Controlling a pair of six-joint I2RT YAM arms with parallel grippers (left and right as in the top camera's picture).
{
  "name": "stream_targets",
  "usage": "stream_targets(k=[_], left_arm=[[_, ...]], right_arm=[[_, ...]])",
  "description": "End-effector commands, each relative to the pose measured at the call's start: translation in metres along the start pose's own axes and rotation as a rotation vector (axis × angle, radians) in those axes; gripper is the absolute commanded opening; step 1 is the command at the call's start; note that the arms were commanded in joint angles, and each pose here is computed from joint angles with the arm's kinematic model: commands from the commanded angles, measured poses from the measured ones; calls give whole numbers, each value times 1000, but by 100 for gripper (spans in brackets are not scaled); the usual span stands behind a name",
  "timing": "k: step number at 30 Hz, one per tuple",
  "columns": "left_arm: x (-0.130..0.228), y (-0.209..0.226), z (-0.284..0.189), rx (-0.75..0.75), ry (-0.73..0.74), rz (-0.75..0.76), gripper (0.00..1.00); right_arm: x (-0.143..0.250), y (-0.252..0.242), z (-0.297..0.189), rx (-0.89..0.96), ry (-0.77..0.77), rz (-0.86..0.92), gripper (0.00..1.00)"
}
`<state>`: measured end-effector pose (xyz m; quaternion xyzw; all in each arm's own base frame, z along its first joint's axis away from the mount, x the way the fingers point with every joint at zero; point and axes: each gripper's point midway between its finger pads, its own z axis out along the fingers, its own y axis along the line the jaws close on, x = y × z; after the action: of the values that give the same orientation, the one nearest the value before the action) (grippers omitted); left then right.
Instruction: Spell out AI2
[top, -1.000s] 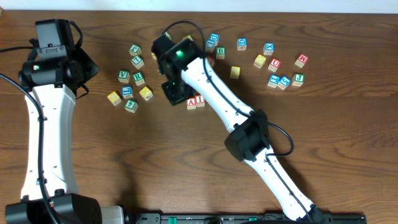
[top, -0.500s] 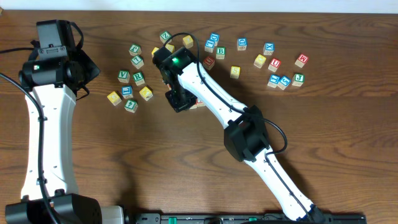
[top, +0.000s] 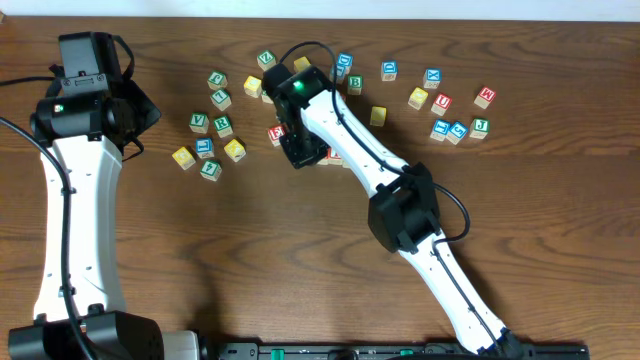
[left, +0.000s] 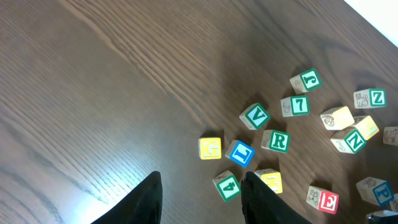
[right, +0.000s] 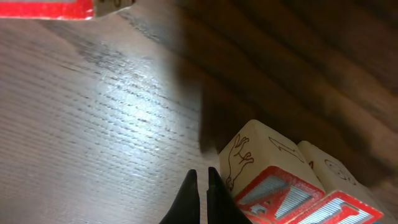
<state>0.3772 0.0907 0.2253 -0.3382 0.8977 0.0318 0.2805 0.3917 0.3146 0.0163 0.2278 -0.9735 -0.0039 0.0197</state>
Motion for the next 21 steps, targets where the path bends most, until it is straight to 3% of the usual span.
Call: stream_targets(k=[1, 15, 21], left_arm=[[-6, 1, -9, 3, -26, 0, 41], [-6, 1, -9, 3, -26, 0, 41], [-6, 1, -9, 2, -26, 0, 41]], right_arm=[[-3, -1, -12, 7, -30, 15, 1], [-29, -31, -72, -31, -206, 103, 1], [-25, -62, -70, -28, -174, 192, 1]])
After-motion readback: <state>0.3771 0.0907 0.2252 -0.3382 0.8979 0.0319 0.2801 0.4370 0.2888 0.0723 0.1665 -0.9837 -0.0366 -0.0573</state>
